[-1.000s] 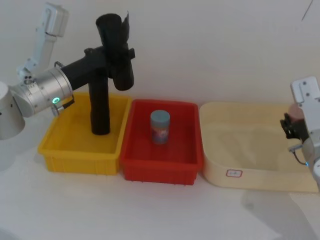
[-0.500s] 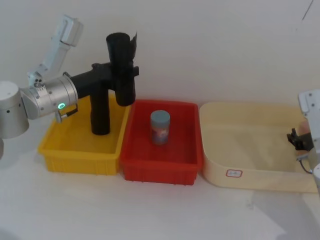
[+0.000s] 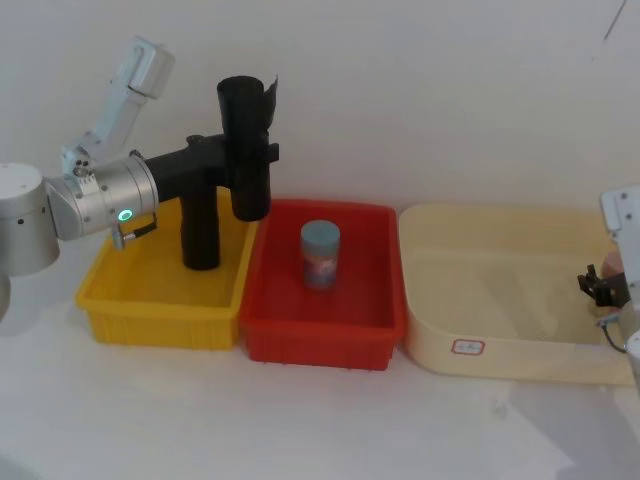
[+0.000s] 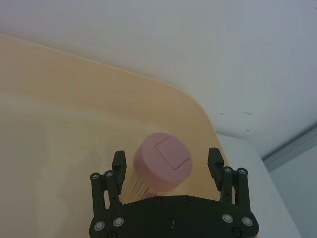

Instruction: Pick up the garbage bag with the one hand and transfer it to the other hand.

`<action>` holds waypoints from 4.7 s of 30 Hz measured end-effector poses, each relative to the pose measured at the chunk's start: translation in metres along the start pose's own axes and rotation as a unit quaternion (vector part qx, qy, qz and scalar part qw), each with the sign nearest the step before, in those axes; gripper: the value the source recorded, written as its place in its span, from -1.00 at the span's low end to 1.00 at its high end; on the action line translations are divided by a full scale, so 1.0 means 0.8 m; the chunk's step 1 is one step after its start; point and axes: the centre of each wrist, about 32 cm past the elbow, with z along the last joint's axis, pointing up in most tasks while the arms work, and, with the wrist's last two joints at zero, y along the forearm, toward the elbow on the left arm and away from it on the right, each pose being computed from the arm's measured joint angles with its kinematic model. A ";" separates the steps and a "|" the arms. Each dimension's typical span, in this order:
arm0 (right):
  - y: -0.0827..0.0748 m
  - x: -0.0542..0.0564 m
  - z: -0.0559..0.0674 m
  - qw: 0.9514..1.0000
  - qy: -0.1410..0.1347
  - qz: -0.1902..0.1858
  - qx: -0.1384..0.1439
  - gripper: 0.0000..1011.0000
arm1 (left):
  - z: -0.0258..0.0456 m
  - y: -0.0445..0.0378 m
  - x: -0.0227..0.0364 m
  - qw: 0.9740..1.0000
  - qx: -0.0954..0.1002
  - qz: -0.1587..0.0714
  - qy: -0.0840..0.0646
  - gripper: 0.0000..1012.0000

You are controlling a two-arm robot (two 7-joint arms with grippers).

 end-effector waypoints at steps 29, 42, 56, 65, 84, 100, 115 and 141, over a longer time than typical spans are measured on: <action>-0.078 0.004 -0.010 0.988 0.008 0.077 0.132 0.98 | -0.0037 0.000 -0.0079 0.999 -0.043 -0.017 -0.002 -0.21; -0.098 -0.020 -0.007 0.971 -0.037 0.169 0.168 0.98 | -0.0214 -0.012 -0.0002 0.998 -0.009 -0.061 0.027 -0.21; -0.106 -0.034 -0.003 0.958 -0.064 0.209 0.184 0.98 | -0.0311 -0.019 0.0036 0.996 0.012 -0.084 0.041 -0.21; -0.115 -0.032 0.000 0.958 -0.058 0.203 0.195 0.98 | -0.0330 -0.020 0.0036 0.995 0.010 -0.087 0.041 -0.21; -0.109 -0.009 0.022 0.937 -0.033 0.263 0.228 0.98 | -0.0342 -0.029 0.0044 0.994 -0.010 -0.102 0.029 -0.21; -0.110 -0.009 0.039 0.929 0.010 0.291 0.228 0.98 | -0.0345 -0.042 0.0071 0.992 -0.009 -0.117 0.035 -0.21; -0.104 -0.001 0.062 0.890 0.096 0.374 0.242 0.98 | -0.0361 -0.071 0.0071 0.987 -0.002 -0.153 0.040 -0.21; -0.092 -0.001 0.116 0.792 0.197 0.506 0.280 0.98 | -0.0264 -0.100 -0.0023 0.981 0.014 -0.190 0.018 -0.21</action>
